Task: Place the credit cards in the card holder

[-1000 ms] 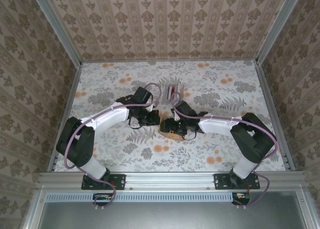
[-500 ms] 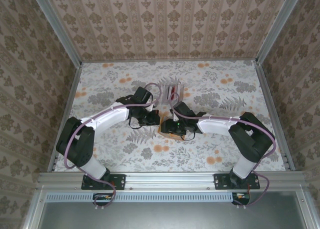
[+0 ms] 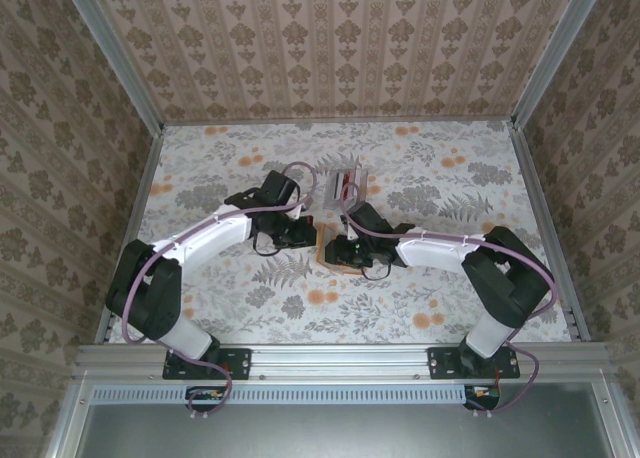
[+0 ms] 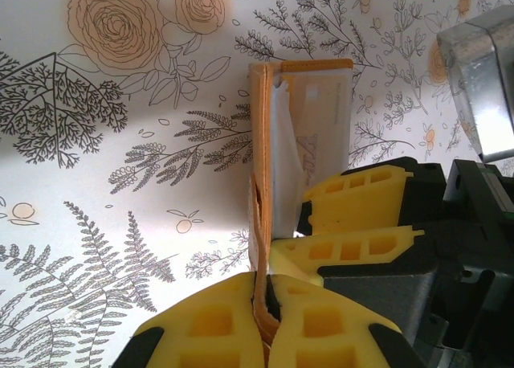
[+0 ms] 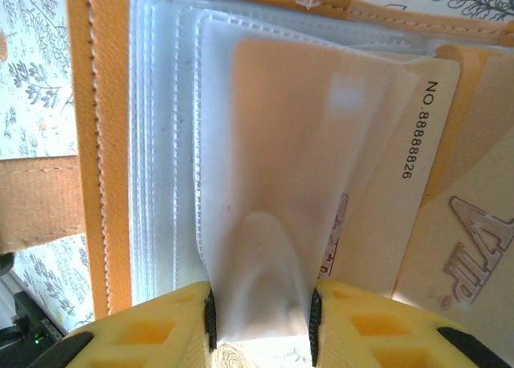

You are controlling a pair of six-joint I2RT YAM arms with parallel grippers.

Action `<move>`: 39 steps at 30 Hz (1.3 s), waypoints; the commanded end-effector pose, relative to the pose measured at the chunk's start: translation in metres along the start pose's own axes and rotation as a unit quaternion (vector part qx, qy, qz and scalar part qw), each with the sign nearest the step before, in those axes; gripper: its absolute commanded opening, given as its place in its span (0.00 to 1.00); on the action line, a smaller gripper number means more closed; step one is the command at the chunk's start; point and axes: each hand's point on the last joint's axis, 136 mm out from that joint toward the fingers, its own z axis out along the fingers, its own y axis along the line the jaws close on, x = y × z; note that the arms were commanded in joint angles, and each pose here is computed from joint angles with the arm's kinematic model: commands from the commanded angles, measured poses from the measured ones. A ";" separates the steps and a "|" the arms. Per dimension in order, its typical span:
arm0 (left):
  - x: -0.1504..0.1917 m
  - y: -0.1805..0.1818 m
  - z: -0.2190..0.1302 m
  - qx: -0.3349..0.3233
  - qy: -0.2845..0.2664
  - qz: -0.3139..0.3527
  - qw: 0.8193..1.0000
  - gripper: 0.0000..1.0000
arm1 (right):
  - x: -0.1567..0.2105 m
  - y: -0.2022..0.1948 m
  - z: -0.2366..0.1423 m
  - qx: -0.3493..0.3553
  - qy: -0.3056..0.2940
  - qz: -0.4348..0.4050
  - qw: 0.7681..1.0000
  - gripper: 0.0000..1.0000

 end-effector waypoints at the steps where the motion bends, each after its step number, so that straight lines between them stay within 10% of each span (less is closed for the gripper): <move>1: -0.001 -0.001 -0.007 0.005 -0.009 0.002 1.000 0.00 | 0.004 -0.013 -0.006 0.022 -0.001 0.005 1.000 0.33; 39: 0.024 0.052 0.032 -0.017 0.029 -0.047 0.998 0.00 | -0.012 -0.002 -0.012 -0.049 -0.017 0.020 0.998 0.16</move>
